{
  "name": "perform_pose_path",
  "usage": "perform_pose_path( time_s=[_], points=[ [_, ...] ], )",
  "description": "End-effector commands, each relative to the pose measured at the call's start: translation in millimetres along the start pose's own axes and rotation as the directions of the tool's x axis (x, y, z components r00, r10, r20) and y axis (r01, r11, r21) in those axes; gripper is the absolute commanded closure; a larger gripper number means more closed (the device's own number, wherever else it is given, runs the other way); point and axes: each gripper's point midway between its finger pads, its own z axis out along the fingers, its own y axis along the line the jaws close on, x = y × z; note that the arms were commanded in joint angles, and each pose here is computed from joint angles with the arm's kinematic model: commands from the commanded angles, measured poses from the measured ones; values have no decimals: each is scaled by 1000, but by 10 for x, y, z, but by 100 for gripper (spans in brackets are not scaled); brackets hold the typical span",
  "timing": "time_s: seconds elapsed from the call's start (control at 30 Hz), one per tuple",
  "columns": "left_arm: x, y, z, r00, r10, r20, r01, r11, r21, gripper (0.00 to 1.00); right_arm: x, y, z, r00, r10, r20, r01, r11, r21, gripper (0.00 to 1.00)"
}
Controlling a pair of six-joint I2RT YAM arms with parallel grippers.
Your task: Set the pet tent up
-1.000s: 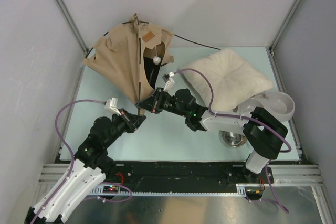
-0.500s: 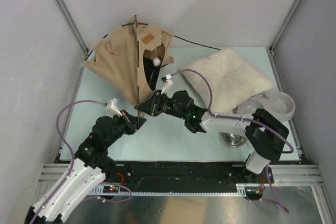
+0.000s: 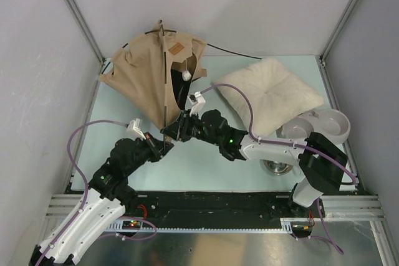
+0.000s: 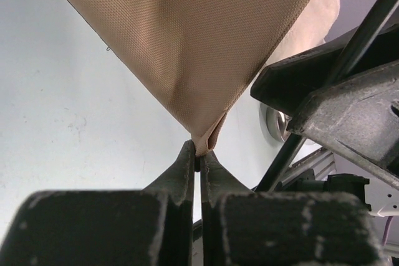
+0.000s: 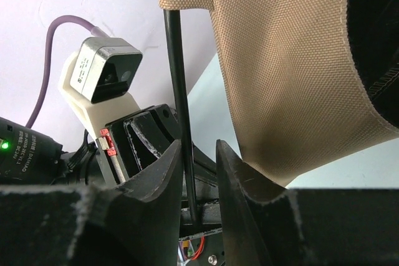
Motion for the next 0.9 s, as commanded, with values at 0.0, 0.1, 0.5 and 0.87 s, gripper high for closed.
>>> perform_pose_path(
  time_s=[0.0,0.1,0.5,0.87],
  points=[
    [191,-312,-121,993,-19,-119,36,989,142,100,184,-208,27,998,-52,-48,56,994,97,69],
    [195,-296,-112,993,-17,-119,34,990,136,100,294,-181,22,995,-69,-74,76,993,93,72],
    [189,-272,-99,993,-7,-114,22,992,127,100,574,-188,-21,987,-111,-118,128,981,146,86],
    [355,-57,-52,989,-11,-146,23,997,79,100,51,-148,-63,990,-133,43,123,976,182,100]
  ],
)
